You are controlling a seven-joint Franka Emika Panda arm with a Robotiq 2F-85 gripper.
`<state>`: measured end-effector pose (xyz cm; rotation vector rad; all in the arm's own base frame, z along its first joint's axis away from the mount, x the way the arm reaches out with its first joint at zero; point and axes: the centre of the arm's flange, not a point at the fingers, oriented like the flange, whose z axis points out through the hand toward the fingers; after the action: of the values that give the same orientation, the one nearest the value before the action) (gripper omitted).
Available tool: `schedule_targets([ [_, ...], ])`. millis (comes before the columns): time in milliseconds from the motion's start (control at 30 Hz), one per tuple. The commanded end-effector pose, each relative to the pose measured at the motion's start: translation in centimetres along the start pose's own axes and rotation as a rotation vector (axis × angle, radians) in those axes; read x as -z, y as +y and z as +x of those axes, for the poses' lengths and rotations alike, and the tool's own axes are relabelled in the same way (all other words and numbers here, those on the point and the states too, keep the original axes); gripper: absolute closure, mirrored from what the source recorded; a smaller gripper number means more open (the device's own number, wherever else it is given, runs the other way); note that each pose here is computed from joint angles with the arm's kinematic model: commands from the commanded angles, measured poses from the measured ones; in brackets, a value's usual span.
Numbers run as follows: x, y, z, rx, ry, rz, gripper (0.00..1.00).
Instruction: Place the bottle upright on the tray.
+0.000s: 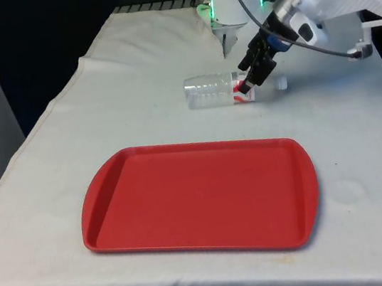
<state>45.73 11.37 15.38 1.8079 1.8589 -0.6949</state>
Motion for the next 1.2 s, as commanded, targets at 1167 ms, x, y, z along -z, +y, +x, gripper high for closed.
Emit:
schedule_targets([
  [1167, -0.54, -0.05, 0.59, -0.007, -0.005, 0.012, 0.0],
])
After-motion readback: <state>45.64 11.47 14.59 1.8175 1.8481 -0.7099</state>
